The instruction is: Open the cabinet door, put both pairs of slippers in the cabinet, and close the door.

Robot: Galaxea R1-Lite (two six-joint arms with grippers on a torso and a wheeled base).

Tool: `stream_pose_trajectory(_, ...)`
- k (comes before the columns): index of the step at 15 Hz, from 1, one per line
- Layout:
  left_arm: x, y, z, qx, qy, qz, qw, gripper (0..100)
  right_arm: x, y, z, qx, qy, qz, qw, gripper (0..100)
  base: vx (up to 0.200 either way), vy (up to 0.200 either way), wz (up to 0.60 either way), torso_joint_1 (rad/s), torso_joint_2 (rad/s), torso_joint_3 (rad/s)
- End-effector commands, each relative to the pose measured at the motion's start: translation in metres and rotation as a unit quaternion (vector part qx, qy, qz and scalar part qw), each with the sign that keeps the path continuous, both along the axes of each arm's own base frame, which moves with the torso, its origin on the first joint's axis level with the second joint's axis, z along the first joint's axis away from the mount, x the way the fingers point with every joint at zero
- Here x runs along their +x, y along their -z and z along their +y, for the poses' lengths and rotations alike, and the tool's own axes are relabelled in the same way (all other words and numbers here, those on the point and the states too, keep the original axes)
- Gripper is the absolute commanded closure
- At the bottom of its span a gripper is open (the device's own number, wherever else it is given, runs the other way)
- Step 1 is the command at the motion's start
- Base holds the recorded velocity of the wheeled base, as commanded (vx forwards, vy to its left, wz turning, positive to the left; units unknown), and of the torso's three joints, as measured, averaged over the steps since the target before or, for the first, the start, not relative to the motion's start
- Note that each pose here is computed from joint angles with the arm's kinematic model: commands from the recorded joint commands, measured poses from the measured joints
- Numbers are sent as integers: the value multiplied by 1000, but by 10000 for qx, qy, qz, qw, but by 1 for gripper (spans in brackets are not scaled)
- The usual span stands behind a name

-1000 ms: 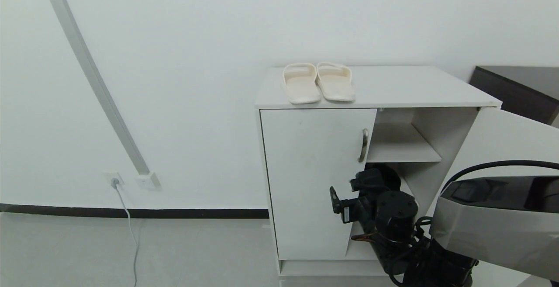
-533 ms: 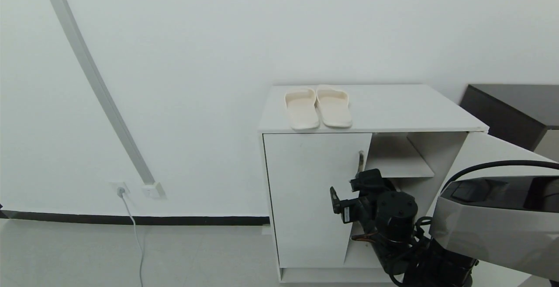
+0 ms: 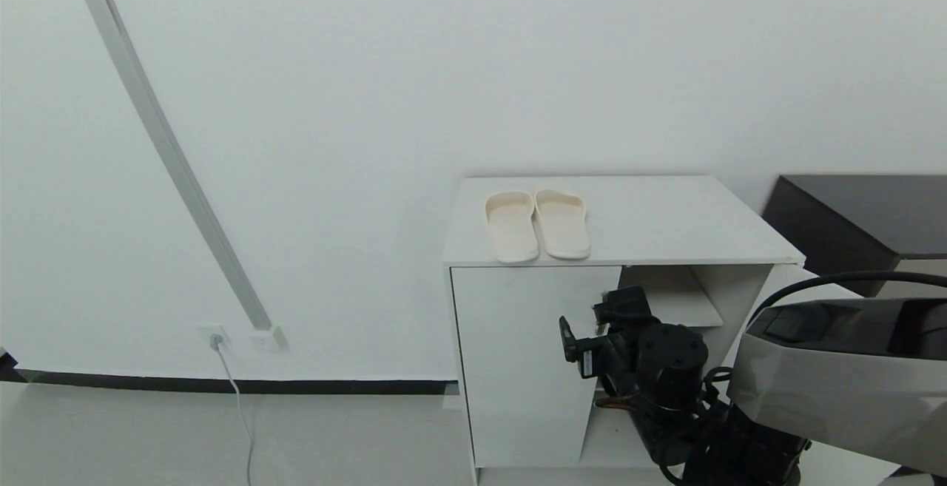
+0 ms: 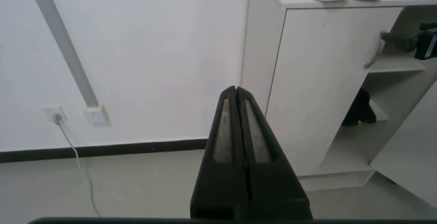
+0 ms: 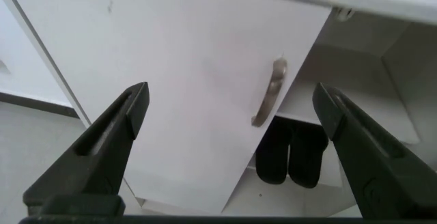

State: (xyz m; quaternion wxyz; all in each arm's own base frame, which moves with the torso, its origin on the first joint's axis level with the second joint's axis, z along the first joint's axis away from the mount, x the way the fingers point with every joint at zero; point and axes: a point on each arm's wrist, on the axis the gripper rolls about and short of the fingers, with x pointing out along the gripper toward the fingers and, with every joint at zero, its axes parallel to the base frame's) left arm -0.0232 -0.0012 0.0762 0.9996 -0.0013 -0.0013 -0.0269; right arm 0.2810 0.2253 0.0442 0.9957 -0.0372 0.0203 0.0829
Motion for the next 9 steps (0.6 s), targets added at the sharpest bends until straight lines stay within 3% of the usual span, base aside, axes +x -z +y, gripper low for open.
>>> stream_pose_trajectory(1, 0, 0, 0, -2, -1, 6, 10000, 100, 0, 1, 0, -3, -3, 3, 10000, 0, 0, 0, 0, 276, -613, -349)
stream_pose_trajectory(5, 0, 0, 0, -2, -1, 6, 10000, 100, 3, 0, -3, -59, 40, -13, 10000, 0, 0, 0, 0, 212, -459, -253)
stream_pose_trajectory(9, 0, 0, 0, -9, -1, 7, 10000, 100, 7, 6, -2, -98, 70, 14, 9999, 0, 0, 0, 0, 27, -37, -19)
